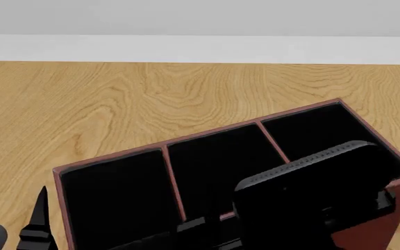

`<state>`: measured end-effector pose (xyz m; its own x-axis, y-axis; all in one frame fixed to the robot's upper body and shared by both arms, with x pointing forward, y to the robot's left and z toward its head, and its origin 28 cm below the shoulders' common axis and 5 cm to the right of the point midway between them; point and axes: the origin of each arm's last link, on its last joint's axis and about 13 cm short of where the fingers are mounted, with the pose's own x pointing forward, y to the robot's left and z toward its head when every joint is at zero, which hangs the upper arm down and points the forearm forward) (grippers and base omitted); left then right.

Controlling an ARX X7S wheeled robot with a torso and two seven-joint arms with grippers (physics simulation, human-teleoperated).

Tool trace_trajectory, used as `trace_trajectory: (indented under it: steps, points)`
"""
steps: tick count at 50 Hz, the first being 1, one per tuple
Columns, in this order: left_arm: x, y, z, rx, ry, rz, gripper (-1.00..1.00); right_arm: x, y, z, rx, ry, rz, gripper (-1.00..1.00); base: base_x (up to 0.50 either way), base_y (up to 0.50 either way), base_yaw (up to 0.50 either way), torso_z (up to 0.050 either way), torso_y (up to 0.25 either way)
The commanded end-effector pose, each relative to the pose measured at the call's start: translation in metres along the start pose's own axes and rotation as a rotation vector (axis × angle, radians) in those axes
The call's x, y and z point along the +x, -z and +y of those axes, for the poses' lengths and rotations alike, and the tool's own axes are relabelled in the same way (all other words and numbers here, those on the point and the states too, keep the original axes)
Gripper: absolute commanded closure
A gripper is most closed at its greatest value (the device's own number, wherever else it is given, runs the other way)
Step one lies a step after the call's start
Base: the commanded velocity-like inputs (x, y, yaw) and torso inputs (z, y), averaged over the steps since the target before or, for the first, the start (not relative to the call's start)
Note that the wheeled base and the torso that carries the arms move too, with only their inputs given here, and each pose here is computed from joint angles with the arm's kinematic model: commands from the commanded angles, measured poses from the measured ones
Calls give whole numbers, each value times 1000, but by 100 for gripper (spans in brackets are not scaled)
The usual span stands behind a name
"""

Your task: Pick up the book and place it in the front compartment of the caddy.

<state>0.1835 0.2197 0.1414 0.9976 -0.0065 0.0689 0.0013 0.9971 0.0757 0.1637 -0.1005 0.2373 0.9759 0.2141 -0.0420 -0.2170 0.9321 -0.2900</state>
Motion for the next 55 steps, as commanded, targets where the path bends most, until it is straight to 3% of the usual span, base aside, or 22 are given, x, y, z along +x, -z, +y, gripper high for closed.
trace_trajectory:
  steps: [1, 17, 26, 37, 55]
  points:
    - [0, -2, 1, -17, 14, -19, -100, -18, -29, -16, -127, -38, 100, -100, 0, 0, 0, 0, 0]
    - [0, -4, 1, -14, 16, -21, -100, -27, -60, -27, -218, -154, 217, -100, 0, 0, 0, 0, 0]
    - [0, -3, 1, -14, 15, -18, -100, -31, -70, -25, -356, -265, 333, -100, 0, 0, 0, 0, 0]
    - [1, -4, 0, -16, 19, -21, -100, -37, -90, -29, -463, -336, 410, -100, 0, 0, 0, 0, 0]
    - [1, -4, -1, -15, 23, -22, -100, -41, -94, -30, -552, -453, 527, -100, 0, 0, 0, 0, 0]
